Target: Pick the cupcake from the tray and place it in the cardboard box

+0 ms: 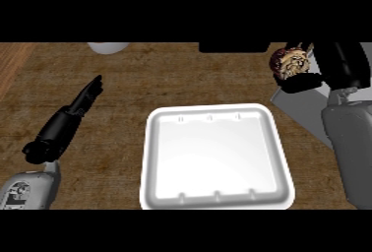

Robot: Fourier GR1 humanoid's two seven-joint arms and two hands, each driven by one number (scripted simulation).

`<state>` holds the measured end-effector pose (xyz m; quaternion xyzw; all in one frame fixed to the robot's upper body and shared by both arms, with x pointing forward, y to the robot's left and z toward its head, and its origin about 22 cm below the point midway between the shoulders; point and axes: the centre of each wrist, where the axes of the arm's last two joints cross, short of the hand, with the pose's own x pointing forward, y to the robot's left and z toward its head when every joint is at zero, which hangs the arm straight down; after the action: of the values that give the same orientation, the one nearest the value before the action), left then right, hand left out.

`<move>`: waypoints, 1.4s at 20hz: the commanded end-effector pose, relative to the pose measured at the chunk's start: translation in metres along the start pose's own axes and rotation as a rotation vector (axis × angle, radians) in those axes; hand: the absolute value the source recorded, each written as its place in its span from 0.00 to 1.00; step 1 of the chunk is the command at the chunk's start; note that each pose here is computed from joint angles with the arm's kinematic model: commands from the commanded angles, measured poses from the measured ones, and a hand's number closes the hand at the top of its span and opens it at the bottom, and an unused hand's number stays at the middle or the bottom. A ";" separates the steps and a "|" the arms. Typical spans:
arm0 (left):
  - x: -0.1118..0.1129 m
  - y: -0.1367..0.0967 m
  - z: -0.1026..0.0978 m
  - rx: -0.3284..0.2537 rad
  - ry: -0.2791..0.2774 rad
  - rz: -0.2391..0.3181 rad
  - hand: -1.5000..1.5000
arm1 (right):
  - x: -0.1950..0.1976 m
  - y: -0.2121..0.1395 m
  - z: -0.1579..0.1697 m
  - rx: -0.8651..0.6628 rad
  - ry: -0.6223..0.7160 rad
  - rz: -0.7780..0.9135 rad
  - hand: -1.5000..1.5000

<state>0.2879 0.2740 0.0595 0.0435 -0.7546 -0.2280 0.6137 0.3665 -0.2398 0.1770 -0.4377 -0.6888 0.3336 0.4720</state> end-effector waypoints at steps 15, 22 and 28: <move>0.011 -0.002 -0.012 -0.034 -0.020 0.000 0.50 | -0.156 -0.071 -0.034 0.186 0.393 0.137 1.00; 0.014 -0.011 -0.017 -0.025 -0.041 -0.002 0.50 | -0.202 -0.085 -0.016 0.421 0.401 0.135 1.00; 0.022 -0.022 -0.019 -0.030 -0.053 0.010 0.50 | -0.228 -0.079 0.005 0.611 0.412 0.096 0.00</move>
<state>0.2973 0.2487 0.0709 0.0249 -0.7638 -0.2423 0.5977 0.3892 -0.4618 0.1687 -0.4203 -0.4394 0.4229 0.6719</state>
